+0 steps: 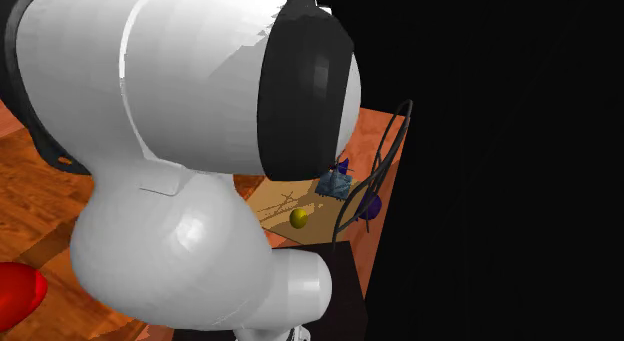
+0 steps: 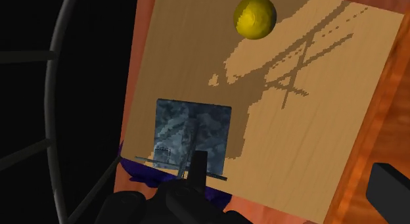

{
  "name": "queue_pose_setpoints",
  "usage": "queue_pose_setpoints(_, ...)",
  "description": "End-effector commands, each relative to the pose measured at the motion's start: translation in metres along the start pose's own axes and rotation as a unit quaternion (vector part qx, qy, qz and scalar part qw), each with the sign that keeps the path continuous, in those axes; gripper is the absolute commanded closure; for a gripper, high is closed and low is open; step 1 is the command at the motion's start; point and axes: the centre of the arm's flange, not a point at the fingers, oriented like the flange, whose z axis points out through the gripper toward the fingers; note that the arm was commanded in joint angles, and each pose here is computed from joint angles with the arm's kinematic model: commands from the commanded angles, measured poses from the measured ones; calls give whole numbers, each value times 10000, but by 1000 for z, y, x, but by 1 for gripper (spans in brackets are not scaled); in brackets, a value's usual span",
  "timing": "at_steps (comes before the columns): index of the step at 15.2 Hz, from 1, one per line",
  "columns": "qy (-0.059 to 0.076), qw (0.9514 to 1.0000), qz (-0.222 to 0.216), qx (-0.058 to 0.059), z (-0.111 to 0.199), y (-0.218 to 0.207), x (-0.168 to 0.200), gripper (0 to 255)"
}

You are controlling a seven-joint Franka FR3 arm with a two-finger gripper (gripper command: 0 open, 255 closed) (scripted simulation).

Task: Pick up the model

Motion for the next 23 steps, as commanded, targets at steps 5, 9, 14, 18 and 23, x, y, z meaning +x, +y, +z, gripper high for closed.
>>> queue_pose_setpoints(5, -69, 9995, 295, 2, 50, 30, 55, 0)
queue_pose_setpoints(9, -116, 9987, 489, 6, 84, 52, 91, 0)
queue_pose_setpoints(14, -176, 9972, 732, 10, 126, 82, 134, 0)
queue_pose_setpoints(18, -189, 9967, 788, 11, 147, 89, 144, 0)
queue_pose_setpoints(23, -189, 9967, 788, 11, 176, 90, 144, 0)
